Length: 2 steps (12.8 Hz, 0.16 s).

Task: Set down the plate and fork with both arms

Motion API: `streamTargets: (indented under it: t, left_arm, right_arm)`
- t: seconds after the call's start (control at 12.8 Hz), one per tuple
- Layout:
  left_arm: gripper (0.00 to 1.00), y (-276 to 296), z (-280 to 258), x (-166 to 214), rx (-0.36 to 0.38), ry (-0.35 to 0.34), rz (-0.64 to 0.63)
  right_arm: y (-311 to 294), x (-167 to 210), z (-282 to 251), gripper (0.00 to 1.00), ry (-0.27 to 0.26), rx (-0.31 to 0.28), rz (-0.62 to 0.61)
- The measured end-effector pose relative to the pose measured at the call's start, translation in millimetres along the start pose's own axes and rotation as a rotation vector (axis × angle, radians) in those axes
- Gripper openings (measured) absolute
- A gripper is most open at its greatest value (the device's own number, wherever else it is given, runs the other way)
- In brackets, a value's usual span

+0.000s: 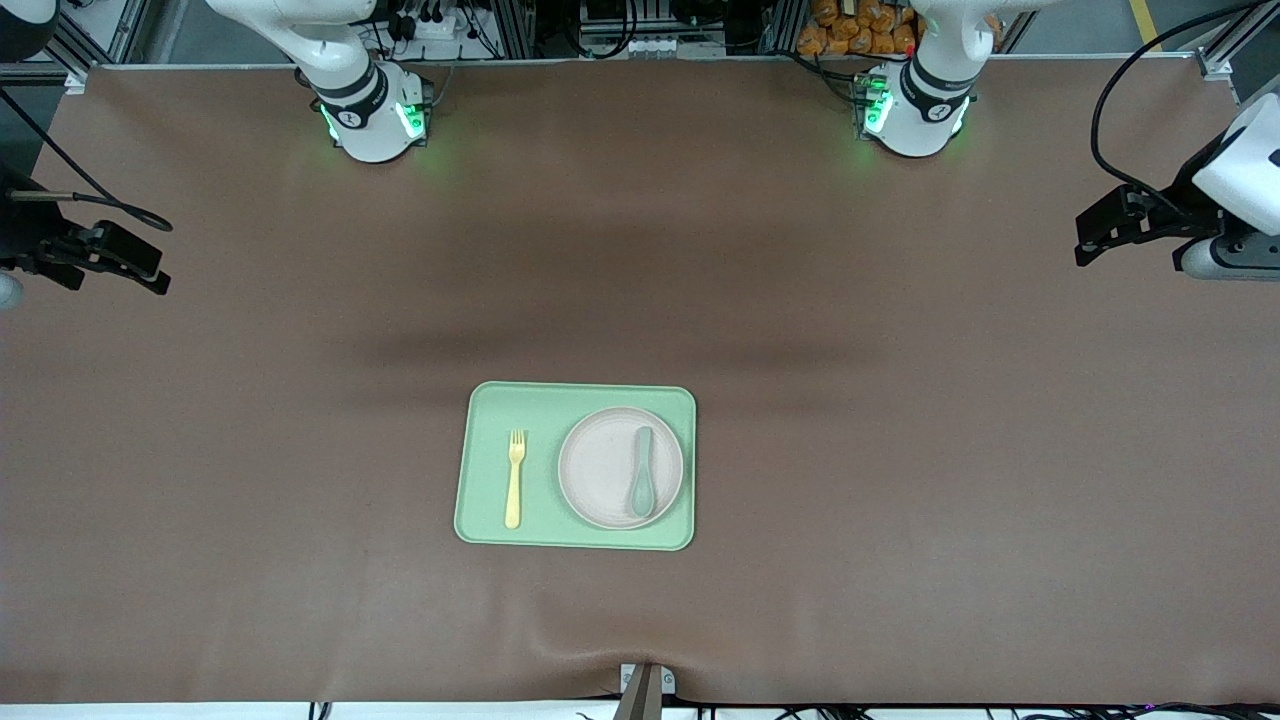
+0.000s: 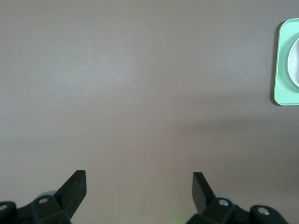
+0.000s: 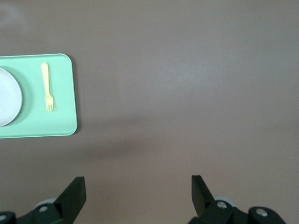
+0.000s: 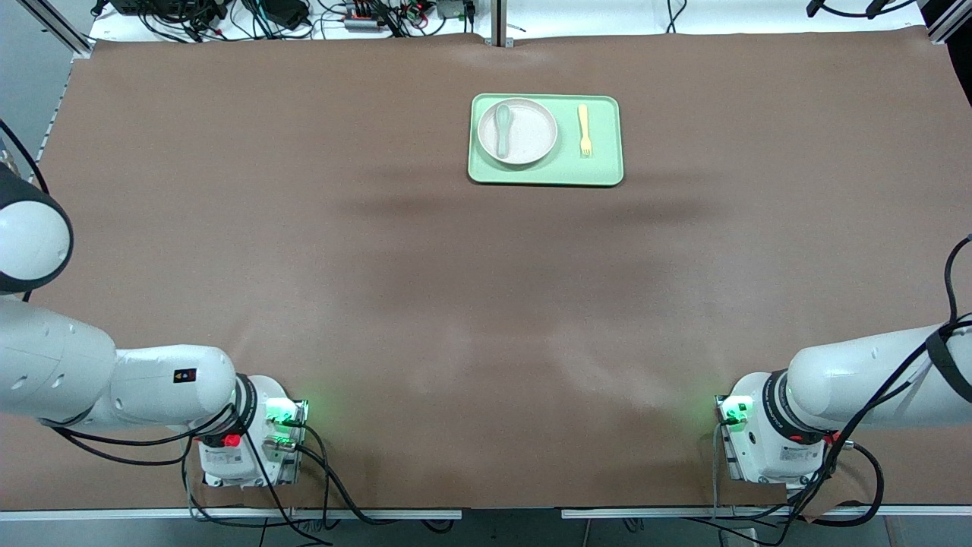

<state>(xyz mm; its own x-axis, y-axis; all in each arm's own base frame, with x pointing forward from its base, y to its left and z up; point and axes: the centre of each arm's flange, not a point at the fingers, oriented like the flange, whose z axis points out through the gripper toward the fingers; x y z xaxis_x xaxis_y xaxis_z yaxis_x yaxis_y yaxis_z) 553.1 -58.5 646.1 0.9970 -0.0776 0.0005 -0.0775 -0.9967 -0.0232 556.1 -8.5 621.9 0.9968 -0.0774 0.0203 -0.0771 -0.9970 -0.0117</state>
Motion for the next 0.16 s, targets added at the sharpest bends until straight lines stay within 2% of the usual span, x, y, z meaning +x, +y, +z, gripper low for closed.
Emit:
streamTargets:
  t: [0.16]
  left_arm:
    - [1.0, 0.0, -0.2, 0.0, 0.0, 0.0, 0.0]
  right_arm:
    - [0.0, 0.0, 0.0, 1.0, 0.0, 0.0, 0.0]
